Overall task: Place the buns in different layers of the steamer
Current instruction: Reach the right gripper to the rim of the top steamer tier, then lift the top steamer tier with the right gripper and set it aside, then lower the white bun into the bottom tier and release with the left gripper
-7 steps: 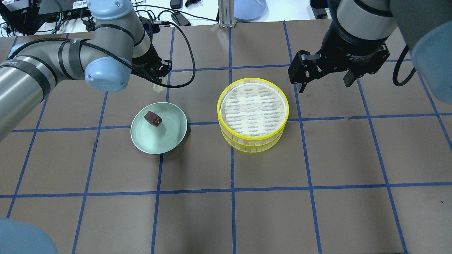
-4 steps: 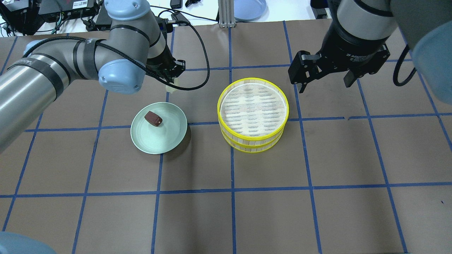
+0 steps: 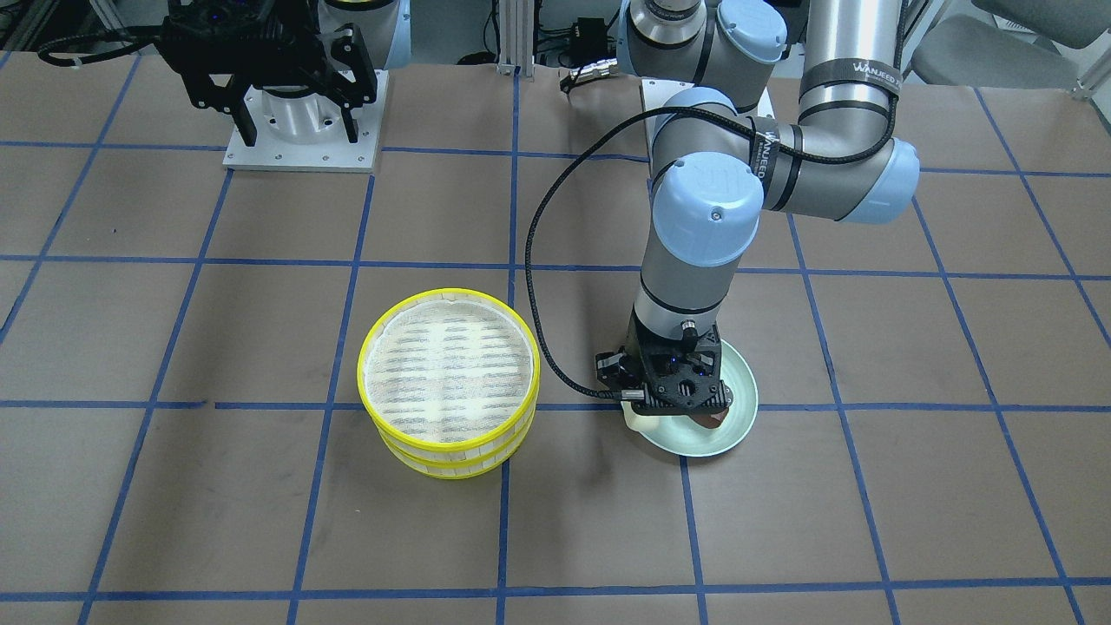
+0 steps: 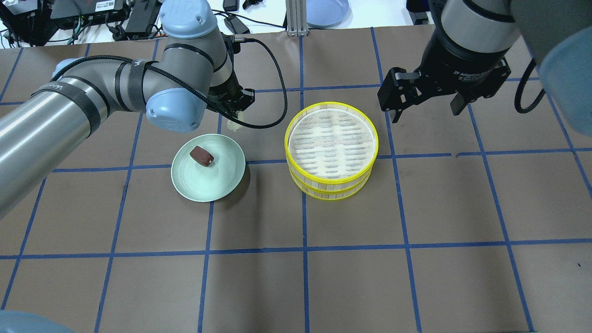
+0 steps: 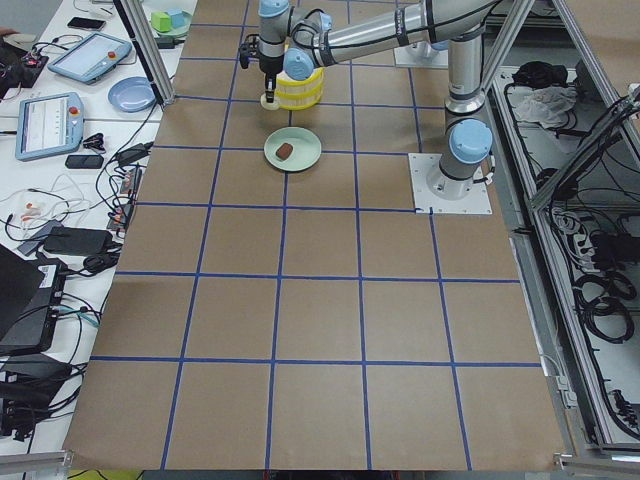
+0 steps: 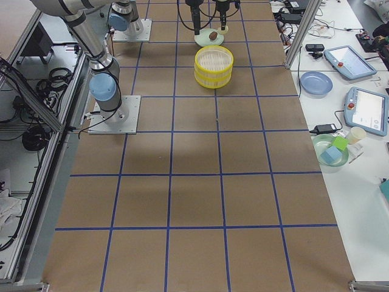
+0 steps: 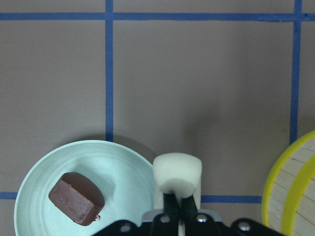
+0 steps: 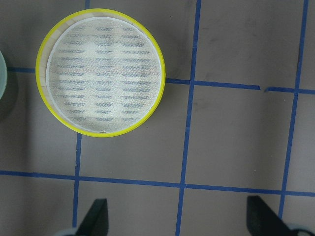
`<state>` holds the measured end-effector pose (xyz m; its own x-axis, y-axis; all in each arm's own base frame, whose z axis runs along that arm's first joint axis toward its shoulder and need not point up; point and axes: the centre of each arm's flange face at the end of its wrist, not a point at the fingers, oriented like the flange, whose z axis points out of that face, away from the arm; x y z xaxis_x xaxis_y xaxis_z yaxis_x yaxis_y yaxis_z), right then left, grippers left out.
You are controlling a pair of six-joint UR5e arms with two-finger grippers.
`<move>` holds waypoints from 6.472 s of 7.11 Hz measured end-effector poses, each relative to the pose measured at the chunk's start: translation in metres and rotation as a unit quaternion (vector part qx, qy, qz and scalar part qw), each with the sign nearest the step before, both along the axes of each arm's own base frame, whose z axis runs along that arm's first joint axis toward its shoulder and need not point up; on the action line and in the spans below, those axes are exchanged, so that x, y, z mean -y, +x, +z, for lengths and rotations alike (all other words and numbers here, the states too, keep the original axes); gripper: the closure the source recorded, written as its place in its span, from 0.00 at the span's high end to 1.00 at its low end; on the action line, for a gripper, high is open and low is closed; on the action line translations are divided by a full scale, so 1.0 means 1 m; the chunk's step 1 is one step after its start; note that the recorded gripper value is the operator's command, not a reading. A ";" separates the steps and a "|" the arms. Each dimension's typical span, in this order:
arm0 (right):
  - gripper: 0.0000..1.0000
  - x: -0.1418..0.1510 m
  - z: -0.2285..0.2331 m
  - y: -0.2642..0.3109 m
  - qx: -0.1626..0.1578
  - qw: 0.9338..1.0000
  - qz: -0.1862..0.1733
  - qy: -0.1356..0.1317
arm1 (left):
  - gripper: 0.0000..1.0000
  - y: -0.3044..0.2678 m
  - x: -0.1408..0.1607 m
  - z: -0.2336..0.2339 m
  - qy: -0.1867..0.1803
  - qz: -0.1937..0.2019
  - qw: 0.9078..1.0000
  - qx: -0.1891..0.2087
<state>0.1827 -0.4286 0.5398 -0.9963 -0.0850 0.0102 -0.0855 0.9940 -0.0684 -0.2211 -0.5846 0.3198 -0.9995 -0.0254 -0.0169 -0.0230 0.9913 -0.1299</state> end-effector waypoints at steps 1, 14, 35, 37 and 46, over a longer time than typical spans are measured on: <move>1.00 0.010 -0.012 0.001 0.000 1.000 -0.002 0.009 | 0.01 0.000 0.000 -0.001 0.001 0.000 1.000 0.000; 0.00 0.149 -0.248 0.017 -0.009 0.998 -0.016 0.062 | 0.01 0.000 -0.004 -0.009 0.009 -0.001 1.000 0.001; 0.00 0.070 -0.092 -0.265 -0.004 0.996 -0.042 0.083 | 1.00 -0.184 -0.045 -0.070 -0.001 0.005 0.993 -0.118; 0.00 0.070 -0.093 -0.265 -0.004 0.996 -0.042 0.083 | 1.00 -0.182 -0.048 -0.068 -0.003 0.005 0.993 -0.117; 0.00 0.070 -0.092 -0.264 -0.003 0.996 -0.043 0.082 | 1.00 -0.049 -0.017 0.001 0.013 -0.048 0.998 -0.034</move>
<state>-0.0818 -0.4987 0.4478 -1.0000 -0.0014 0.0098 -0.0005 0.9953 0.0963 -0.2697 -0.5681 0.3204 -0.9961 0.0710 0.0519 0.0653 0.9923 -0.1049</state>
